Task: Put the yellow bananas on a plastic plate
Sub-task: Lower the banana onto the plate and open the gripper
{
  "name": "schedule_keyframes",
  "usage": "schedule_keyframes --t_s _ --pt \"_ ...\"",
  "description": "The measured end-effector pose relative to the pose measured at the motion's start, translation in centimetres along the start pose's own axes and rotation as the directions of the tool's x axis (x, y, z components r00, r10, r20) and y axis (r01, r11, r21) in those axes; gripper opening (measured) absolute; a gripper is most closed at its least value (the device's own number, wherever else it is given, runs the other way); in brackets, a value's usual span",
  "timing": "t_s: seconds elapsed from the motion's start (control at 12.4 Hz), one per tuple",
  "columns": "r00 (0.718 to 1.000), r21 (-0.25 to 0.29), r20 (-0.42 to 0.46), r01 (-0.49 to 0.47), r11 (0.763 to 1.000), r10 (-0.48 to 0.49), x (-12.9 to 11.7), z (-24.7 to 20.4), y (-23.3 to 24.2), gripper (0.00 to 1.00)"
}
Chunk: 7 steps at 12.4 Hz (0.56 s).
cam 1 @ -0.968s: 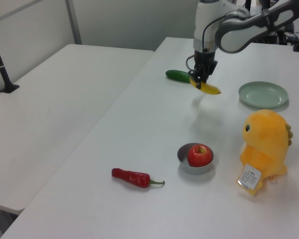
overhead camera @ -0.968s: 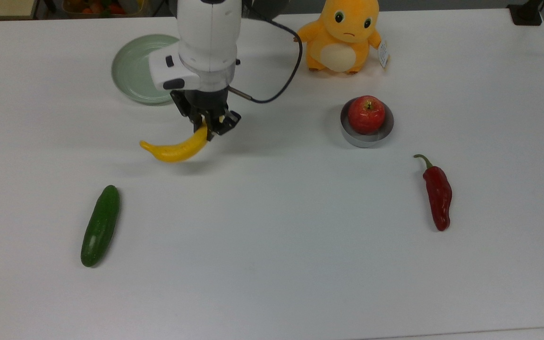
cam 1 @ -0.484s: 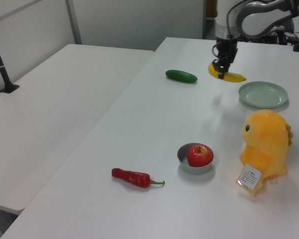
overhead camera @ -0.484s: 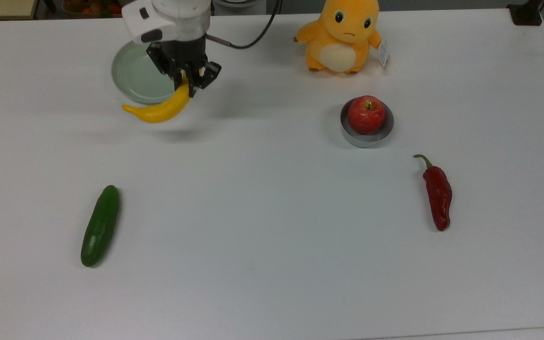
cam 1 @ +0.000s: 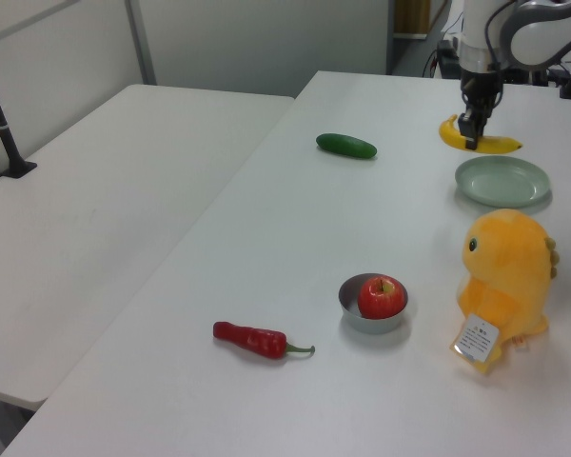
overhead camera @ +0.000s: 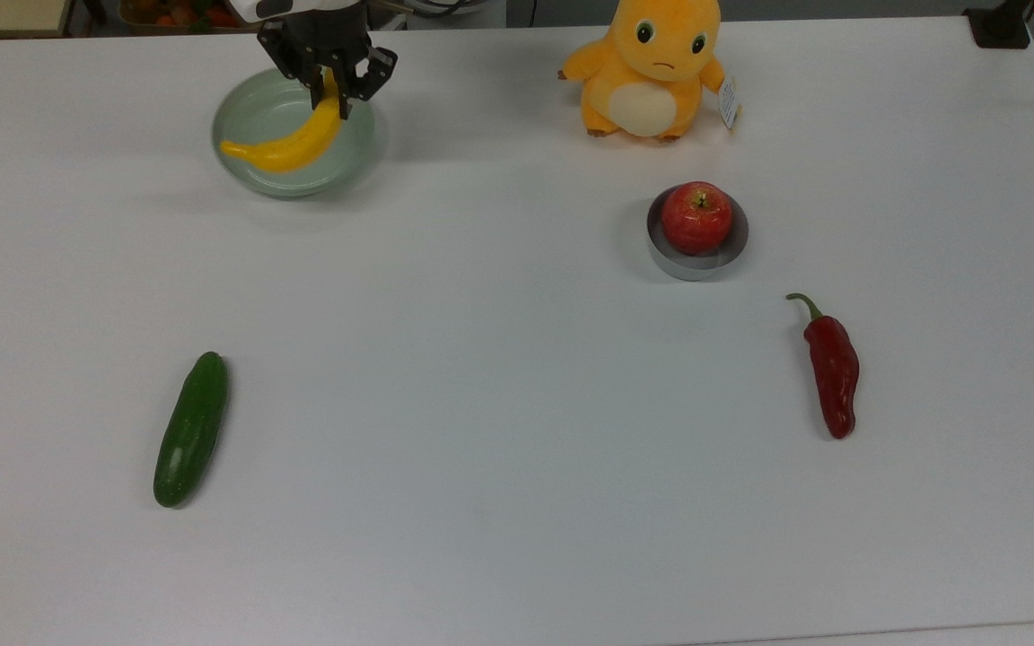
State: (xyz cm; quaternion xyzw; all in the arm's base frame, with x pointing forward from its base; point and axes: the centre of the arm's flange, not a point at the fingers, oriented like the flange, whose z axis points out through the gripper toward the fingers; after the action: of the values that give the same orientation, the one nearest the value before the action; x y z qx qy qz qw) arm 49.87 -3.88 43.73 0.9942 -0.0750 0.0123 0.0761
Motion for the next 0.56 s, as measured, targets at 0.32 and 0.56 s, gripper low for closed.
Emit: schedule_keyframes --t_s 0.32,0.56 --pt "0.999 -0.003 0.052 0.006 1.0 -0.006 -1.0 2.4 2.2 0.27" --pt "0.995 -0.003 0.094 0.027 1.0 -0.027 -1.5 3.2 3.3 0.31"
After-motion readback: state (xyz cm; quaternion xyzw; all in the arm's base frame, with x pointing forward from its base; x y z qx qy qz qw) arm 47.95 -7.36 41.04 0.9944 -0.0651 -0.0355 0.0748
